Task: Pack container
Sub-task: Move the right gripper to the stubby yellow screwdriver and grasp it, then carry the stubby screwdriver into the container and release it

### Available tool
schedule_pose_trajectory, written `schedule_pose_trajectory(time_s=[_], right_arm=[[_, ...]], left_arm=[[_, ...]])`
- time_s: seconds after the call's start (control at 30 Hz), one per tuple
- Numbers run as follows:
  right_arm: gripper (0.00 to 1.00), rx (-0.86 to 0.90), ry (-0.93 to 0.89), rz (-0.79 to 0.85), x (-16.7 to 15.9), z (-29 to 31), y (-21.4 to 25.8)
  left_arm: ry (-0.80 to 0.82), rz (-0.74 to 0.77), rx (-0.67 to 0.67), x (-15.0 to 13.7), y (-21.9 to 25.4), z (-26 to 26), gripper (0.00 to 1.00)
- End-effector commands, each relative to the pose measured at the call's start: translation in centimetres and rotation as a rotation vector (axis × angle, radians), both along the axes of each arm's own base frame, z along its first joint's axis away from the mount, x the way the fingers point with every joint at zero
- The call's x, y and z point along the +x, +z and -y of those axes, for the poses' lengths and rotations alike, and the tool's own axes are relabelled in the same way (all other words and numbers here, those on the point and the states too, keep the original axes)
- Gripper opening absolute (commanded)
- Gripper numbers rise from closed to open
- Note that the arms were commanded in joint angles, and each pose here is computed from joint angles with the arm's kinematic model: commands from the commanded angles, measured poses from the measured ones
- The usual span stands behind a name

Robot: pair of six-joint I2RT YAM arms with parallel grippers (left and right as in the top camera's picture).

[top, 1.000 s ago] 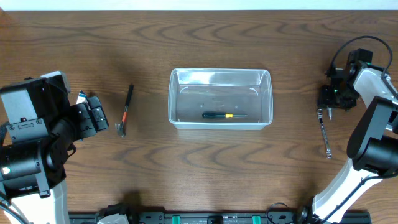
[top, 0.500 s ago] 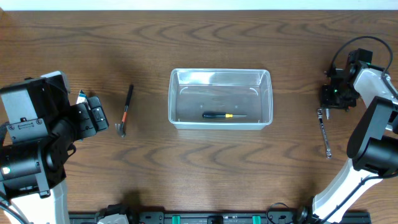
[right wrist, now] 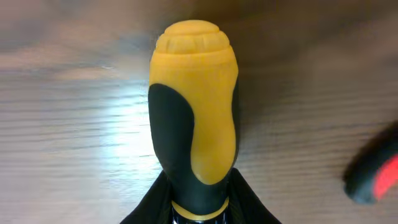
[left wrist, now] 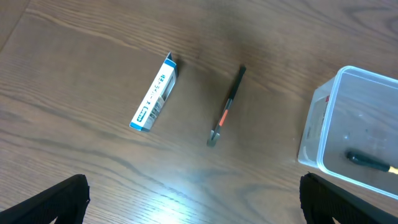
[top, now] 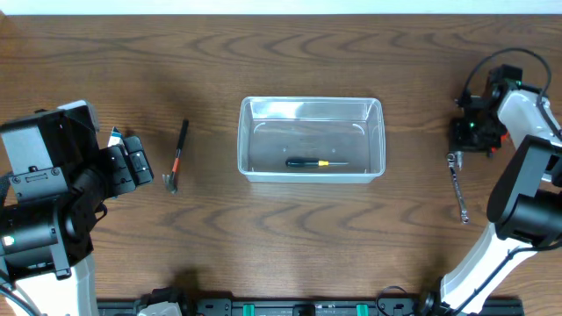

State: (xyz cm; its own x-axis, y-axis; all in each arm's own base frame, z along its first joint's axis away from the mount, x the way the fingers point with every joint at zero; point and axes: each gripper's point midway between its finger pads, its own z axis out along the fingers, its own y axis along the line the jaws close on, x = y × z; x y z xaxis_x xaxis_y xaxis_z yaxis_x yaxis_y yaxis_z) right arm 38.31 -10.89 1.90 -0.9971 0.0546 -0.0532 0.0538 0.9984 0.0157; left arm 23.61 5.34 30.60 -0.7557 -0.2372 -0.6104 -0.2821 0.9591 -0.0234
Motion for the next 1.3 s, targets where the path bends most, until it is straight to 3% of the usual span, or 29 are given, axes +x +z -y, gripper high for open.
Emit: schedule_pose_trajectory(time_s=[0.0,0.13,0.23,0.4,0.53,0.8,1.0,1.17,1.27], right_arm=[[0.01,-0.039,0.089,0.251,5.0,-2.2,9.7],[0.01,-0.078,0.314,0.452,6.9,-8.0,18.6],[0.01,-0.089,0.596,0.541,6.3,-14.6,22.0],[0.01,-0.081,1.097,0.461,2.2,-24.7,20.2],[0.02,-0.040,1.295,0.341,-0.2,-29.4,15.8],[0.06,0.014,1.356,0.121,-0.8,-31.3,5.5],[0.07,0.030,1.330,0.048,-0.6,-30.8,2.0],[0.28,0.029,1.317,0.056,-0.2,-30.7,1.7],[0.32,0.030,1.268,0.060,0.0,-30.7,1.9]], left_arm=[[-0.006,0.004,0.019,-0.1,0.4,-0.3,0.98],[-0.007,0.004,0.018,-0.1,0.3,-0.3,0.98],[-0.007,0.004,0.018,-0.1,0.4,-0.3,0.98],[-0.007,0.004,0.018,-0.1,0.3,-0.3,0.98],[-0.006,0.004,0.018,-0.1,0.3,-0.3,0.98],[-0.007,-0.011,0.015,-0.4,0.1,-0.2,0.98],[-0.007,-0.022,0.013,-0.6,-0.1,-0.1,0.98],[-0.007,-0.021,0.013,-0.6,0.0,-0.2,0.98],[-0.007,-0.021,0.013,-0.6,0.0,-0.2,0.98]])
